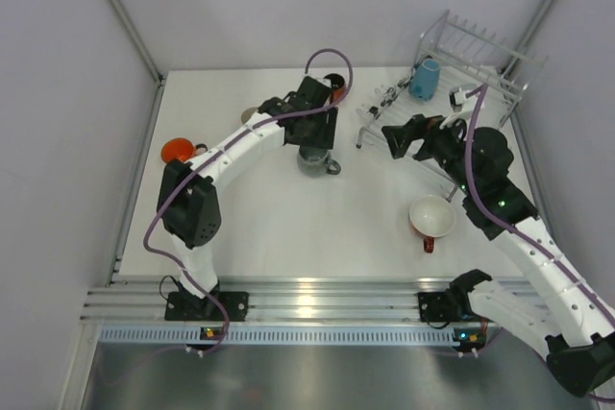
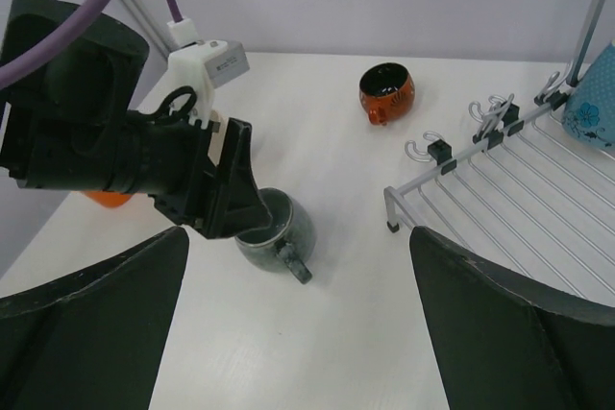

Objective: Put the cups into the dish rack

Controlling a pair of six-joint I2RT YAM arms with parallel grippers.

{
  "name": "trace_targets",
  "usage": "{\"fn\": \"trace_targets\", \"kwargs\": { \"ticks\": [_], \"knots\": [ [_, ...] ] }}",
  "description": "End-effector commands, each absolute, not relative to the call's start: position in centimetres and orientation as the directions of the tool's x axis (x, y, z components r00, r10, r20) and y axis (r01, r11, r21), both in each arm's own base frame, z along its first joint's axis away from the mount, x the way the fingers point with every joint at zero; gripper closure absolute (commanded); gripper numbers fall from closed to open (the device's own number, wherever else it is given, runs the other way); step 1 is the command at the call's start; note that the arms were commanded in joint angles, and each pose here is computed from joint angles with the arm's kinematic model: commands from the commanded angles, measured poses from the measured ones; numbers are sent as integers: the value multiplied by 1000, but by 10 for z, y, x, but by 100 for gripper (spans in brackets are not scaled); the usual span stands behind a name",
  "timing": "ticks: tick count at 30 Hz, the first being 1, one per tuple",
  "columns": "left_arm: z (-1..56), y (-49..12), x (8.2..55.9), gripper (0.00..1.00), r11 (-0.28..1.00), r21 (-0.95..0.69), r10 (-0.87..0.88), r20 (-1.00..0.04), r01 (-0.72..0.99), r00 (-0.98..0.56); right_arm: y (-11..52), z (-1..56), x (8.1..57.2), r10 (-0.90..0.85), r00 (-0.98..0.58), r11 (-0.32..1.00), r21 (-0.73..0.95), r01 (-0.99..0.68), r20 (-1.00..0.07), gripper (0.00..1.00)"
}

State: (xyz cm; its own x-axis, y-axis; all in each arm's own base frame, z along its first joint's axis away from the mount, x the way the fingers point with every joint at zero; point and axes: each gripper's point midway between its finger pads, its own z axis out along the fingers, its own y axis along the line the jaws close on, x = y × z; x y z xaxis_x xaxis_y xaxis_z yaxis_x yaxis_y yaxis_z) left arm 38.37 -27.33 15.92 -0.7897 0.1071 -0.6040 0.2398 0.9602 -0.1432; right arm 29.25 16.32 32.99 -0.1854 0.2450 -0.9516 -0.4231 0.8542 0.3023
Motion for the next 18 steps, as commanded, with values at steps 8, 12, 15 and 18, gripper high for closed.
{"fn": "trace_targets", "kwargs": {
  "ticks": [8, 12, 15, 18],
  "knots": [
    [171, -265, 412, 34, 951, -248, -305, -635, -186, -710, 154, 348, 284, 258, -111, 868, 280, -409, -960, 1],
    [162, -237, 402, 32, 889, -282, -456, -606, -360, -651, 152, 350, 282, 251, -95, 874, 268, -404, -963, 1],
    [149, -231, 396, 34, 839, -331, -544, -521, -432, -658, 154, 349, 281, 250, -94, 873, 267, -407, -964, 1],
    [134, -228, 394, 35, 826, -332, -563, -468, -455, -681, 156, 350, 279, 253, -91, 869, 267, -416, -963, 1]
  ]
}}
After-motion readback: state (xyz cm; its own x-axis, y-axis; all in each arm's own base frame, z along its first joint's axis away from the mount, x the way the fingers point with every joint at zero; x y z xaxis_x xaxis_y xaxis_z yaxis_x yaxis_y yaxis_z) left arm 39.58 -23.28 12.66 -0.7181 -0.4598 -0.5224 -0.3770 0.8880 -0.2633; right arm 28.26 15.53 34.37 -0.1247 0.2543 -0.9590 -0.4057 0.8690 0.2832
